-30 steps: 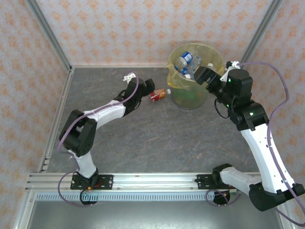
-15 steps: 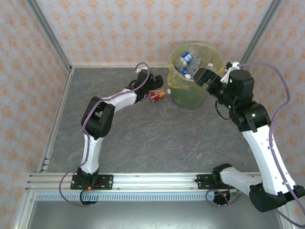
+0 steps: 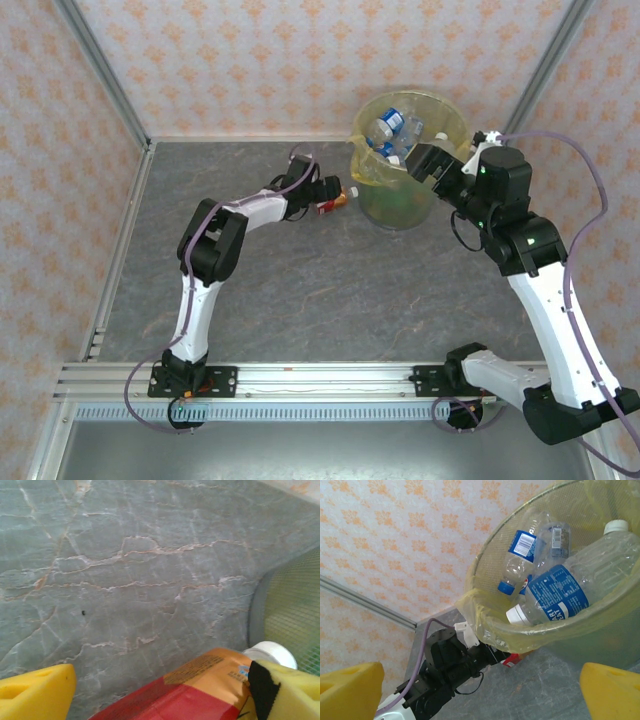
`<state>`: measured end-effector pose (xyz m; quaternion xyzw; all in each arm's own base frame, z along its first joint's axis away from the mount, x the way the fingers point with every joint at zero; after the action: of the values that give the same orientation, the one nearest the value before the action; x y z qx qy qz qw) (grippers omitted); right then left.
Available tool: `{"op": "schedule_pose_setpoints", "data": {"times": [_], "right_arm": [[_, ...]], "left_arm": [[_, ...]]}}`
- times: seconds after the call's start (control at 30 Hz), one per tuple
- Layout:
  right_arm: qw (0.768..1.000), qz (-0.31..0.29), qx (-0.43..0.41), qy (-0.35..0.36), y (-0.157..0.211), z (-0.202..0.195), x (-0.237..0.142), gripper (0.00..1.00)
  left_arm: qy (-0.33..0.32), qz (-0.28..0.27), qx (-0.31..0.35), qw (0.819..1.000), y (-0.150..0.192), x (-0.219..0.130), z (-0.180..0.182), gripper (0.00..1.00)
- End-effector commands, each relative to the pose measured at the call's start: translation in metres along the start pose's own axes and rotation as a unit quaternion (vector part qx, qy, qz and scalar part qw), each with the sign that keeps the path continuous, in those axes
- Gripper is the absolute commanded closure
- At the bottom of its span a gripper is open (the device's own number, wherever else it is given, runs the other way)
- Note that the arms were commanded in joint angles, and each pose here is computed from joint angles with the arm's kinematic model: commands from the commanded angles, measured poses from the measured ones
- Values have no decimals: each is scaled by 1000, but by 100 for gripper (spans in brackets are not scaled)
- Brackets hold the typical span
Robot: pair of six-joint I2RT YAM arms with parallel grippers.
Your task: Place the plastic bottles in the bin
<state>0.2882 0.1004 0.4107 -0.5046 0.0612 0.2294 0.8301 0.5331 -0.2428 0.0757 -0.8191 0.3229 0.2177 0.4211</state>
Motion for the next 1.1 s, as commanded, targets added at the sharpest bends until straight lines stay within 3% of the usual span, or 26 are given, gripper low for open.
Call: {"op": "schedule_pose_setpoints", "data": {"times": [0.0,0.37,0.83,1.07], "right_arm": [[1000,-3,-1,-14,1,4,4,0],[1000,1,-2,-14,6,2,8,0],[1000,-1,3,-15,9,0,6,0],[1000,2,5,-20,13,0,8,0]], "left_arm": [[30,6,-2,1000,3,-22,-14,11],[18,37,35,999,46,-42,-21,11],[6,52,106,993,72,-77,-32,7],[-6,80,139,987,93,-76,-30,7]]}}
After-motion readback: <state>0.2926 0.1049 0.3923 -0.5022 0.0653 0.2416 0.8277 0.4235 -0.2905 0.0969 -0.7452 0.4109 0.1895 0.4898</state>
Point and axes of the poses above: each hand's point on the last joint's axis, 136 mm out from that joint toward the fingers, its own x axis out along the fingers, its own z axis along the line the jaws close on, y = z × x, the point moved 2 cm from there along -x, back along the fingers, and after that the axes turned 10 degrees about -x, right-handed, at the moved point
